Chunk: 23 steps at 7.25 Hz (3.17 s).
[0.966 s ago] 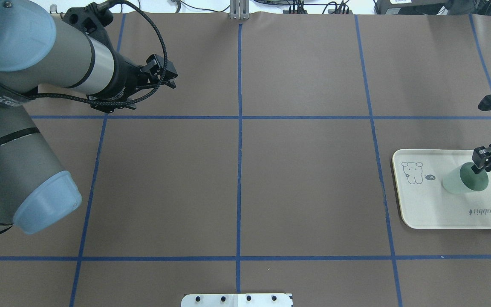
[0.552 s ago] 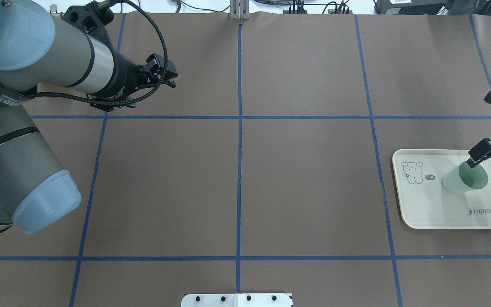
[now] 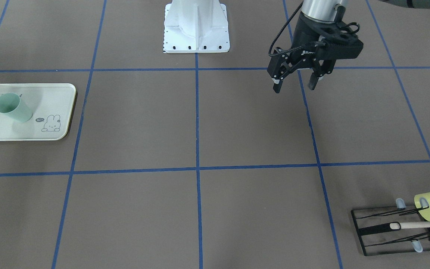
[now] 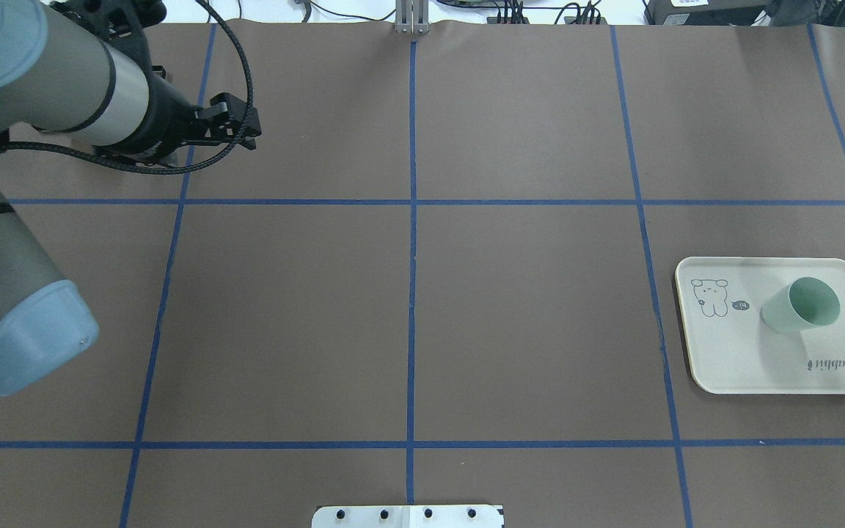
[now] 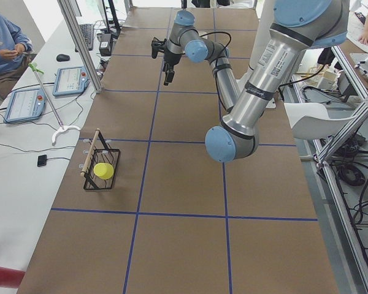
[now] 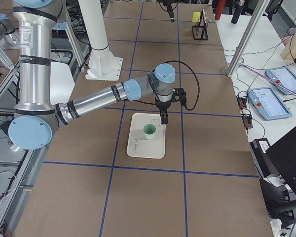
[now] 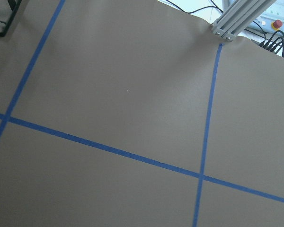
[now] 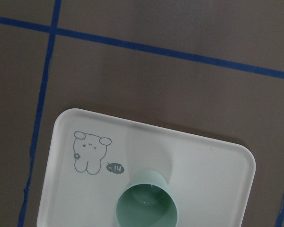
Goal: Left arm grabs green cup and hands to right arm on tray
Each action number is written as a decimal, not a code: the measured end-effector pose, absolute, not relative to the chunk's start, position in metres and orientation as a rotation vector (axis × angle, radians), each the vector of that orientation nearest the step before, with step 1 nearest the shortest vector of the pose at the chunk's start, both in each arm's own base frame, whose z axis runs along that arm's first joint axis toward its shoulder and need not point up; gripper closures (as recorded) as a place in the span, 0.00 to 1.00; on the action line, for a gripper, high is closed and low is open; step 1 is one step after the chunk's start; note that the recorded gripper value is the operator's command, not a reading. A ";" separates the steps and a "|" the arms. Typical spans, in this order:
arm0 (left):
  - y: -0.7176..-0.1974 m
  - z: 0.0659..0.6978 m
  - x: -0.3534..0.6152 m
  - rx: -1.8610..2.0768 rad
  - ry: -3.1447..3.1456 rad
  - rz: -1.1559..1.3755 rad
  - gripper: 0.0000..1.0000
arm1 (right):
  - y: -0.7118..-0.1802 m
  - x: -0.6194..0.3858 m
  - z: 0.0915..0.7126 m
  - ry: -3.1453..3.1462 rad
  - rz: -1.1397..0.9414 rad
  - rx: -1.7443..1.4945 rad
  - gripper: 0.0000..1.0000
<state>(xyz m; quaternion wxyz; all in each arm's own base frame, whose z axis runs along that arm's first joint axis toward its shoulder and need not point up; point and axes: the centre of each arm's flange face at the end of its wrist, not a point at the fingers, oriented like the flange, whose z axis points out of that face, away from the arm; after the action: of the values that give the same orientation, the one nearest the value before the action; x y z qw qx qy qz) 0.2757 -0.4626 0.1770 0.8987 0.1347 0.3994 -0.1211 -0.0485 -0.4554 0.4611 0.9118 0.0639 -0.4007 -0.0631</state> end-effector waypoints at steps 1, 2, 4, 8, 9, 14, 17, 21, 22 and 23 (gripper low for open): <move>-0.465 0.198 0.252 0.301 0.760 -0.184 0.00 | -0.462 -0.036 0.452 -0.829 -0.109 0.158 0.00; -0.469 0.225 0.225 0.324 0.692 -0.103 0.00 | -0.470 -0.031 0.449 -0.829 -0.097 0.168 0.00; -0.485 0.283 0.158 0.301 0.631 0.058 0.00 | -0.483 -0.023 0.451 -0.828 -0.074 0.172 0.00; -0.478 0.420 0.012 0.182 0.676 0.185 0.00 | -0.489 -0.003 0.466 -0.826 -0.021 0.158 0.00; -0.471 0.449 -0.013 0.158 0.701 0.182 0.00 | -0.488 0.000 0.469 -0.826 -0.015 0.155 0.00; -0.439 0.513 -0.050 0.085 0.787 0.139 0.00 | -0.486 0.003 0.470 -0.825 -0.010 0.156 0.00; -0.404 0.554 -0.056 0.012 0.796 0.092 0.00 | -0.484 0.005 0.472 -0.813 -0.005 0.157 0.00; -0.380 0.586 -0.057 -0.061 0.801 0.052 0.00 | -0.457 0.009 0.508 -0.788 0.023 0.096 0.00; -0.380 0.591 -0.057 -0.071 0.802 0.048 0.00 | -0.445 0.010 0.514 -0.789 0.028 0.082 0.00; -0.382 0.596 -0.056 -0.068 0.802 0.050 0.00 | -0.435 0.011 0.517 -0.789 0.033 0.073 0.00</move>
<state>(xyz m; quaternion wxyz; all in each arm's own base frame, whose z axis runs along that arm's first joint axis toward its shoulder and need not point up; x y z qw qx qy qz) -0.0564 -0.3819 0.5964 0.9198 -0.0332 0.3902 0.0243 0.0109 -0.4350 0.5168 0.9225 0.0354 -0.3841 0.0159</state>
